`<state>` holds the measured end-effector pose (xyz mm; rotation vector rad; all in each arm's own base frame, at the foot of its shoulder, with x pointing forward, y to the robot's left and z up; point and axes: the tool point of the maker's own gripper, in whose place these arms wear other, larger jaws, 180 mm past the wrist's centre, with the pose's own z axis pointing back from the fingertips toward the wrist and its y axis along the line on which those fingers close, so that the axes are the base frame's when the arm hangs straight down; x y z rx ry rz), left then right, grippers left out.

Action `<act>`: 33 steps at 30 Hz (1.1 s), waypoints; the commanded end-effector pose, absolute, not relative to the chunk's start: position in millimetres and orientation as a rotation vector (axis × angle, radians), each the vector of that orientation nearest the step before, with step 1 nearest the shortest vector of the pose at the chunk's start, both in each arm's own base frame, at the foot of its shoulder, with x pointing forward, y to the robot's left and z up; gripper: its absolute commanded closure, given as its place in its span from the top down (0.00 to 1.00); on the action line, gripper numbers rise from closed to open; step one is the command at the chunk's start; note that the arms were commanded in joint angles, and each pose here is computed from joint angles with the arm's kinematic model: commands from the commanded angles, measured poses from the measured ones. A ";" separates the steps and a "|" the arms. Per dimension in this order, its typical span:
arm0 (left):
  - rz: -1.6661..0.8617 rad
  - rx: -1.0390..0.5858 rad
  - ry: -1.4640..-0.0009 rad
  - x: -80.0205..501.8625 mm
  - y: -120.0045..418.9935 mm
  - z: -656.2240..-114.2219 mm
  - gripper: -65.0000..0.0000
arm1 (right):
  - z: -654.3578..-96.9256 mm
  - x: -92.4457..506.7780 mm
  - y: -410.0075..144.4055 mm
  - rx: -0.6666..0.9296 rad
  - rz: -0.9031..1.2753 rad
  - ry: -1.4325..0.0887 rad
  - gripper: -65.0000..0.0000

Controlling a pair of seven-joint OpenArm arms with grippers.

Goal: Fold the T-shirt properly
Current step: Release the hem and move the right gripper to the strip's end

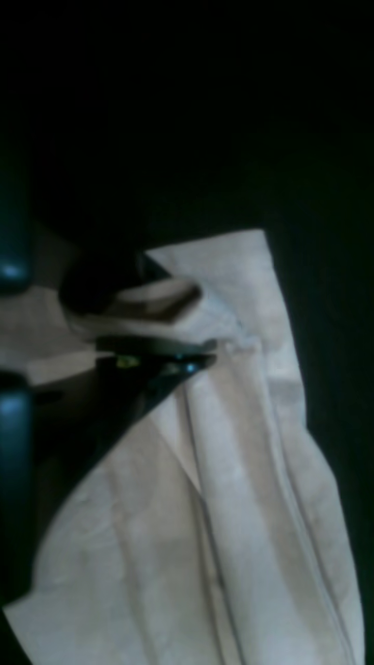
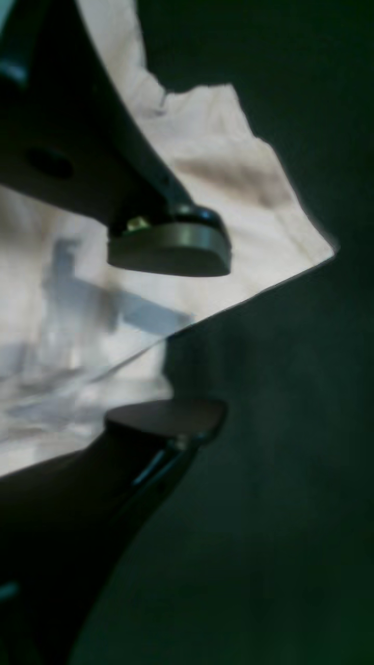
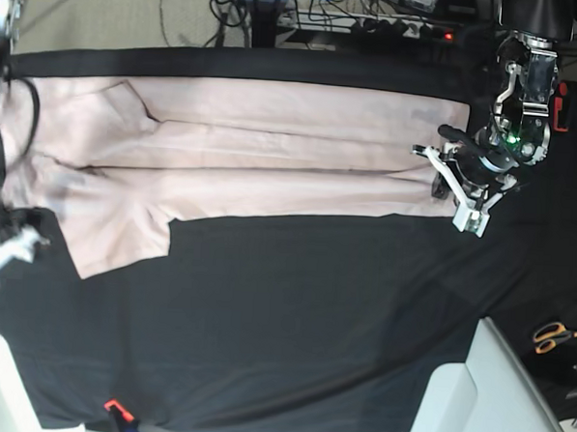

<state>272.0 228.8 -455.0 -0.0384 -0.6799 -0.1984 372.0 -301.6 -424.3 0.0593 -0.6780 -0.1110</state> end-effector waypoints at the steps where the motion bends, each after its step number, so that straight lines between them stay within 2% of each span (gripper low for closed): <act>1: -0.201 -0.023 -0.719 281.8 233.9 -444.3 0.00 | -414.7 390.6 -310.4 0.030 -0.099 -0.713 0.58; 6: -0.195 -0.021 -0.712 278.1 235.9 -446.1 0.00 | -451.7 412.9 -301.5 0.024 -0.093 -0.675 0.72; 8: -0.196 -0.019 -0.712 278.1 236.5 -445.9 0.00 | -461.8 414.0 -302.0 0.026 -0.109 -0.654 0.74; 13: -0.196 -0.019 -0.713 278.8 236.5 -445.5 0.00 | -477.4 408.0 -273.7 0.129 -0.061 -0.629 0.73; 17: -0.196 -0.019 -0.714 279.2 236.7 -445.5 0.00 | -479.7 408.0 -264.5 0.145 -0.049 -0.624 0.69; 21: -0.196 -0.018 -0.720 281.9 236.7 -443.8 0.00 | -482.2 409.6 -249.6 0.167 -0.037 -0.621 0.59; 23: -0.196 -0.018 -0.721 282.6 236.7 -443.4 0.00 | -482.4 409.7 -248.6 0.168 -0.036 -0.621 0.50; 25: -0.195 -0.020 -0.721 282.6 236.1 -443.5 0.00 | -482.4 409.7 -248.6 0.168 -0.036 -0.621 0.36; 28: -0.195 -0.020 -0.723 283.3 236.1 -443.1 0.00 | -480.9 411.6 -249.8 0.166 -0.044 -0.626 0.07; 29: -0.195 -0.020 -0.723 283.3 236.1 -443.1 0.00 | -480.8 411.7 -250.2 0.166 -0.047 -0.626 0.00; 33: -0.195 -0.020 -0.723 283.3 236.1 -443.1 0.00 | -465.2 425.9 -249.2 0.162 -0.023 -0.679 0.01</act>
